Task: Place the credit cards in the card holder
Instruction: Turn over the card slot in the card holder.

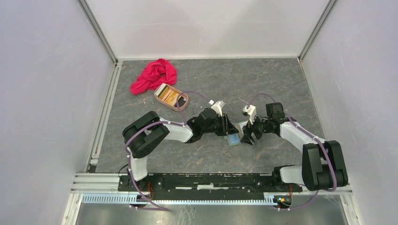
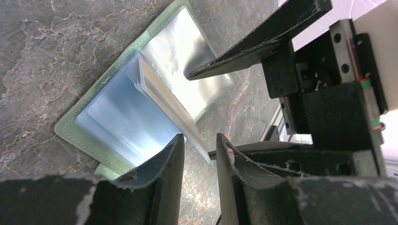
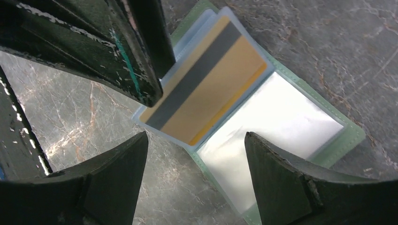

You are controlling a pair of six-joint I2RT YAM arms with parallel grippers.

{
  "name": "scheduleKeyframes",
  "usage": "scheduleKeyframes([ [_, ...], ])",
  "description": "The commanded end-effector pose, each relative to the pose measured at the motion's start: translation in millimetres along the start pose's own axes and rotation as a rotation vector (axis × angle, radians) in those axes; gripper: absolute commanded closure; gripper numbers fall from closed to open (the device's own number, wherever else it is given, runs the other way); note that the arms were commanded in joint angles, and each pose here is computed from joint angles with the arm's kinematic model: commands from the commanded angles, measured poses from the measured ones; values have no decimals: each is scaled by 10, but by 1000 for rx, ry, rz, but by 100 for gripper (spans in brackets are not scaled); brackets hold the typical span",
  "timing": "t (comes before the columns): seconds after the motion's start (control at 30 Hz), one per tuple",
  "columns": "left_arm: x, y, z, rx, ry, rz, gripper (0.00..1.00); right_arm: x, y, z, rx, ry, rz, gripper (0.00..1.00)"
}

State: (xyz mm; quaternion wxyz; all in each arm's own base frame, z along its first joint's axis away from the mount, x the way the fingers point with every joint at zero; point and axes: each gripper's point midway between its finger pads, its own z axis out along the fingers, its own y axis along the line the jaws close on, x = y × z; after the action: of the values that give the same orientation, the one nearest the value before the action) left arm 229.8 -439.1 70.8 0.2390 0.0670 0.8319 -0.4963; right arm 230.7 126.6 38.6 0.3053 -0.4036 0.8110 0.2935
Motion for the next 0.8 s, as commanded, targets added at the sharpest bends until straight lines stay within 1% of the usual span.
scheduleKeyframes([
  [0.0, -174, -203, 40, 67, -40, 15, 62, -106, -111, 15, 65, 22, -108, 18],
  [0.2, -187, -229, 56, 74, -39, 16, 62, -127, -161, 0, 101, 18, -113, 17],
  [0.47, -188, -238, 62, 75, -35, 18, 62, -156, -173, 16, 108, 13, -104, 18],
  [0.77, -185, -217, 64, 67, -35, 19, 62, -264, -224, -73, 157, -37, -97, 20],
])
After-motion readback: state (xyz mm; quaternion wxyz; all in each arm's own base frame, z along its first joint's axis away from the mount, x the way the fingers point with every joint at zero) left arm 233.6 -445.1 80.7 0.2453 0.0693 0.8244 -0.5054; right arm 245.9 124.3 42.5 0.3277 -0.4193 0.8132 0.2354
